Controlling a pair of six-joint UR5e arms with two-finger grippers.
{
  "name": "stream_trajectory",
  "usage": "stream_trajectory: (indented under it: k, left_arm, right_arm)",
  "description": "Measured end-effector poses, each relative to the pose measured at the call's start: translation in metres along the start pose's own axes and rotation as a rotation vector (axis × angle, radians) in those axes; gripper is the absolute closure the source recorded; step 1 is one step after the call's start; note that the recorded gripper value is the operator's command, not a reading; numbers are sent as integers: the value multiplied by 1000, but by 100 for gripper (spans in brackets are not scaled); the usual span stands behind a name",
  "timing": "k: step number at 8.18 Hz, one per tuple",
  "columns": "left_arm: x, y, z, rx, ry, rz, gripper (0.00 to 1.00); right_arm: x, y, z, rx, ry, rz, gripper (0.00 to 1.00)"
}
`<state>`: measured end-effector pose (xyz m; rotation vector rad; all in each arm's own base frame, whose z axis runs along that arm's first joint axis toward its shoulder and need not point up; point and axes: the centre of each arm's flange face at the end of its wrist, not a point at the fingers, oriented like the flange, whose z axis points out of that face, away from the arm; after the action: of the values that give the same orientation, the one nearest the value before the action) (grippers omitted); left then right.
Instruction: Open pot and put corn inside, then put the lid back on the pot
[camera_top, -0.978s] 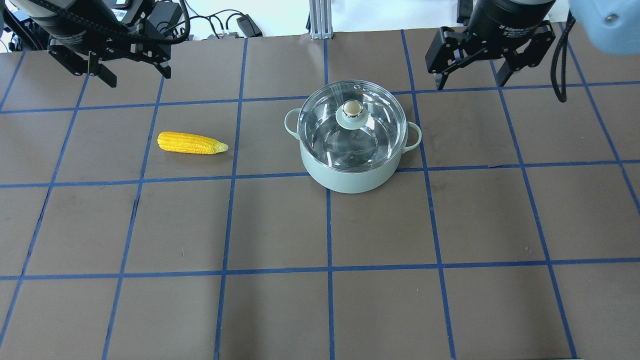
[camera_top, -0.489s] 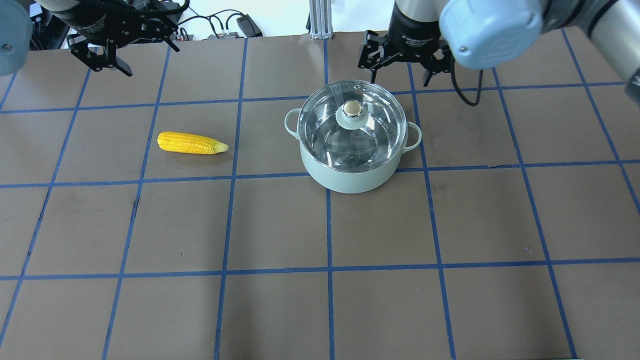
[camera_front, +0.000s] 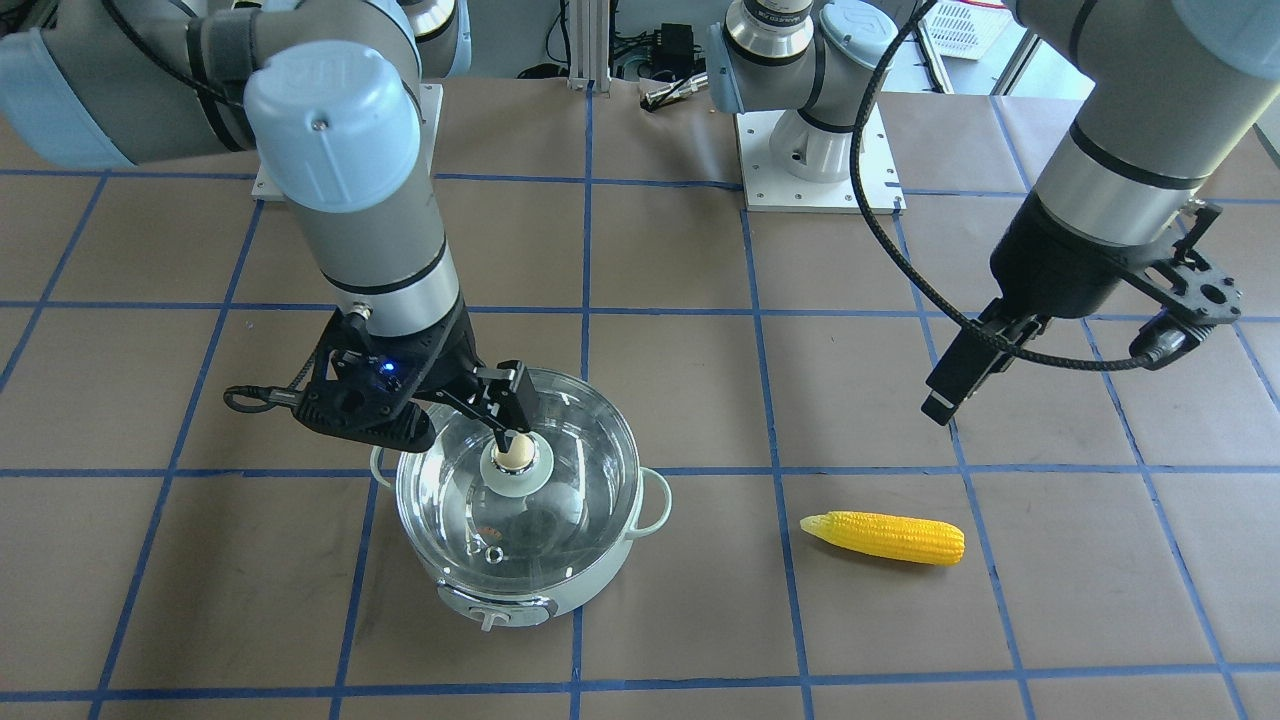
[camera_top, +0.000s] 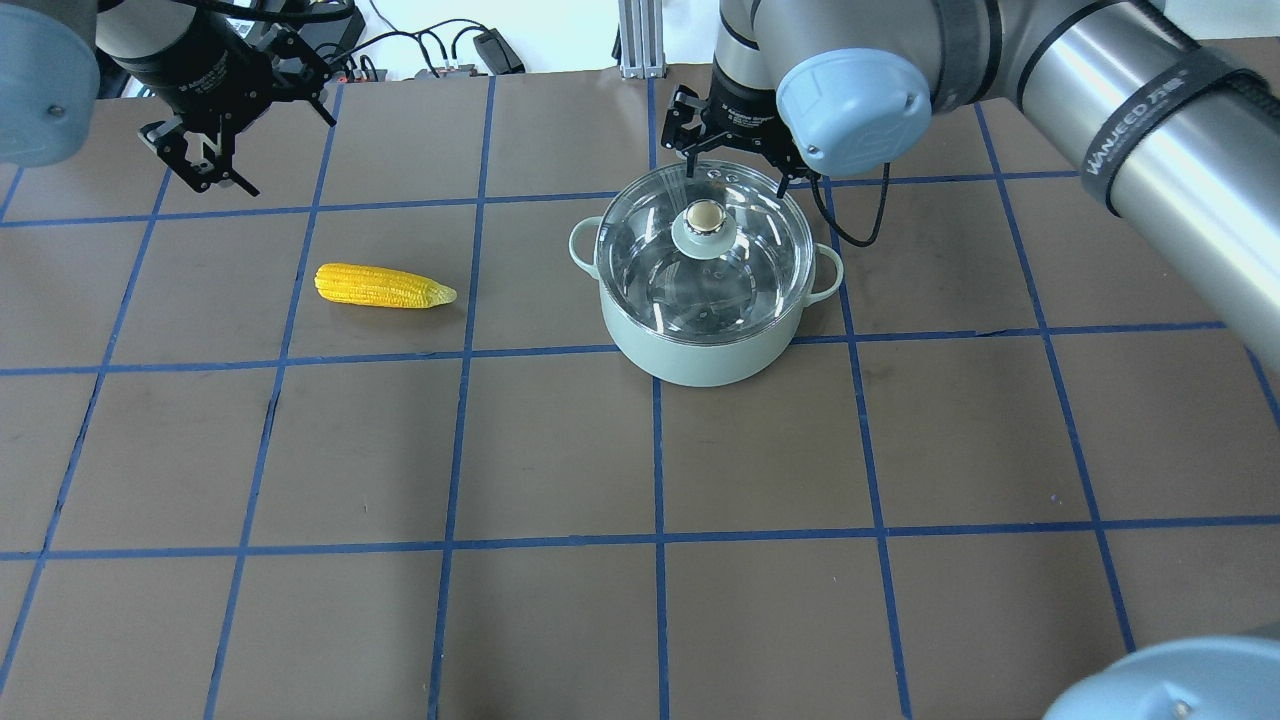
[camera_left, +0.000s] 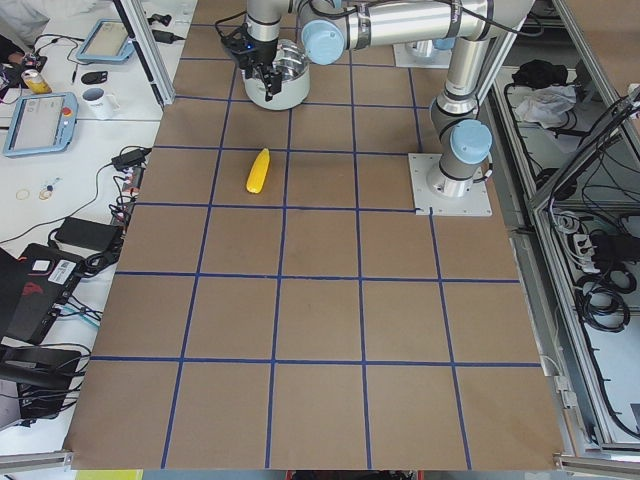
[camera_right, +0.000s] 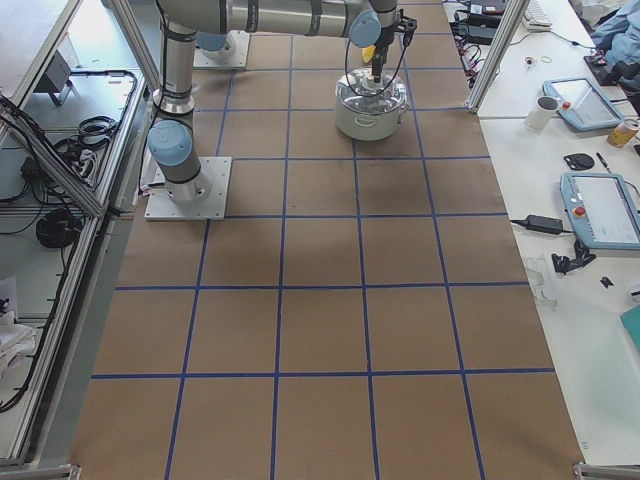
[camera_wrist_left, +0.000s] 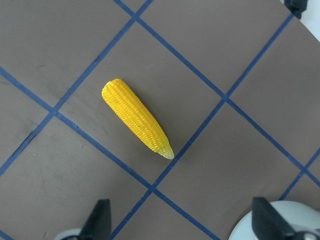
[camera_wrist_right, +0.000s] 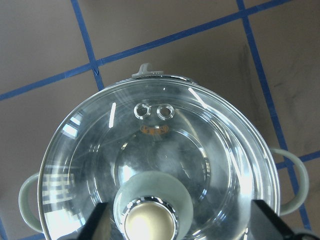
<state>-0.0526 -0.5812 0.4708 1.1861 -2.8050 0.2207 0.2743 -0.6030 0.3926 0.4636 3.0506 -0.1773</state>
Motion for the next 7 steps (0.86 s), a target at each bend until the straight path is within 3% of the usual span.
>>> stream_trajectory:
  k: [4,7]
  left_arm:
    - [3,-20,75,-62,-102,-200,0]
    - [7,-33,132,-114,-171,-343,0]
  right_arm:
    - [-18,-2,40,-18,-1,111,2]
    - [-25,7,47,-33,6,115,44]
